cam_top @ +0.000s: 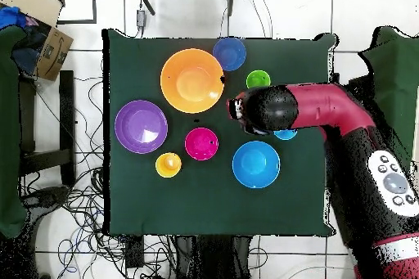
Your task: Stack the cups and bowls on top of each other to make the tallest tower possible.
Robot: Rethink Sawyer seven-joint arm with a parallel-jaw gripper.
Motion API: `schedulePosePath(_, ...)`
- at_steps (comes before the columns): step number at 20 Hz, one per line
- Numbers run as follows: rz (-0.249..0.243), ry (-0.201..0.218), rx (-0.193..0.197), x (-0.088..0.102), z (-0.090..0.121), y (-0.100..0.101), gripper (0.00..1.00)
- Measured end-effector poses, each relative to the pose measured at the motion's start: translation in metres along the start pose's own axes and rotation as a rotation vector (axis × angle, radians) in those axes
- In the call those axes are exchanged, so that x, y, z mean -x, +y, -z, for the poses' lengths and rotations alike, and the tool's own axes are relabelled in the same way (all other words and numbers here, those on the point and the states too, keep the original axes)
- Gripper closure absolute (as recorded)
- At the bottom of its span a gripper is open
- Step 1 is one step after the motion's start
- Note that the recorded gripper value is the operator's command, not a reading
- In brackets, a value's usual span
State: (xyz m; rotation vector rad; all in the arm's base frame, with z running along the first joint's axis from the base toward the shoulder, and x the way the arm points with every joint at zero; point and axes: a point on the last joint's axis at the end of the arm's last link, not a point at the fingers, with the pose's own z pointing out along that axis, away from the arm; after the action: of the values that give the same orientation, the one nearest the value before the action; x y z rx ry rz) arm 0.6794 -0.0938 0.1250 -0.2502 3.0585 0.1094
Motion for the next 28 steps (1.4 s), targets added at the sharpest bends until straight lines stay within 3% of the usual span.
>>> schedulePosePath(6,0.033,0.057,0.017,-0.012,-0.002,0.045,1.00)
schedulePosePath(7,0.036,0.082,0.024,-0.019,-0.003,0.061,1.00)
schedulePosePath(11,0.027,0.116,0.031,-0.029,-0.004,0.082,1.00)
schedulePosePath(18,-0.075,0.203,0.027,-0.062,0.003,0.127,1.00)
schedulePosePath(19,-0.108,0.221,0.023,-0.069,0.006,0.135,1.00)
schedulePosePath(26,-0.229,0.284,0.000,-0.101,0.018,0.166,1.00)
schedulePosePath(28,-0.242,0.294,-0.003,-0.106,0.019,0.171,1.00)
